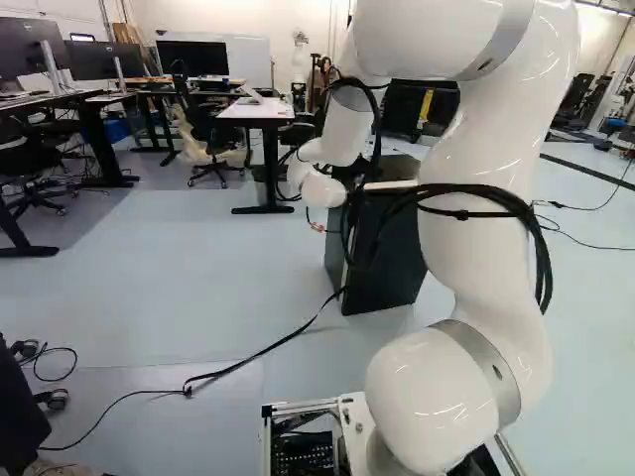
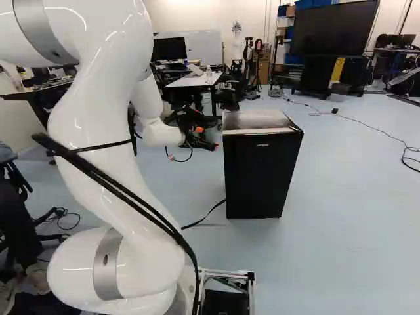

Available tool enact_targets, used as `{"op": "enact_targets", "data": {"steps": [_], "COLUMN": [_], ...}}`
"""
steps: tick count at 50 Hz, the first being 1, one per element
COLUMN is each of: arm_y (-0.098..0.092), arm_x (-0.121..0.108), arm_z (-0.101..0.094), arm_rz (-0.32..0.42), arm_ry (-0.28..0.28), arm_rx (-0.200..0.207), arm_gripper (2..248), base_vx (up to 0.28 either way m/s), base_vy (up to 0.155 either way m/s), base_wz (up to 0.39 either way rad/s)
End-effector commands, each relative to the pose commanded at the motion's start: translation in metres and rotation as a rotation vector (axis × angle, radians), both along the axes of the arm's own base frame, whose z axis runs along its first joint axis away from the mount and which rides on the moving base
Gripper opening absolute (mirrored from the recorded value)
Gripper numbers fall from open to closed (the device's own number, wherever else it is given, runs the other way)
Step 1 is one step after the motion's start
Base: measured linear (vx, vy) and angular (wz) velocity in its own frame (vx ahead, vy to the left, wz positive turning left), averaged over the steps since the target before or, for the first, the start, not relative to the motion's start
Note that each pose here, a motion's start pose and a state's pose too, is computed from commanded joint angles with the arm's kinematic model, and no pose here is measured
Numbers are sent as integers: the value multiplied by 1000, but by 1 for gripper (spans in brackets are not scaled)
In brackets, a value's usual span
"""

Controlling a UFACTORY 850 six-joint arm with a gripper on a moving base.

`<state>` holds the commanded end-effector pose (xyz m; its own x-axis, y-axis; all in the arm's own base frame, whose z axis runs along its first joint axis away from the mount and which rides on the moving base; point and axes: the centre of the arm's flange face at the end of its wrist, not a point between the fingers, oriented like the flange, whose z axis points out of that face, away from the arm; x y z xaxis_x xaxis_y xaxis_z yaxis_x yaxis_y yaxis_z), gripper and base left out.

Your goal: Open the fridge door

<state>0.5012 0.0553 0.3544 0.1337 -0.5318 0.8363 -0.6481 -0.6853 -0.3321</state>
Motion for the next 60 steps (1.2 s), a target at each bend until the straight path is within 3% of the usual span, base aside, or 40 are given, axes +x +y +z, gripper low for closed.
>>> {"op": "enact_targets", "data": {"steps": [23,40,47,60], "arm_y": [-4,0,0,0], "arm_x": [14,24,24,24], "arm_z": [-7,-9,-9,-9], "arm_rz": [-201,-221,-202,-143], "arm_ry": [3,-3,19,90], "arm_rx": [88,102,74,-15], "arm_gripper": [247,247,247,247], "base_vx": [0,0,0,0], "base_vy": [0,0,0,0], "base_wz": [0,0,0,0]}}
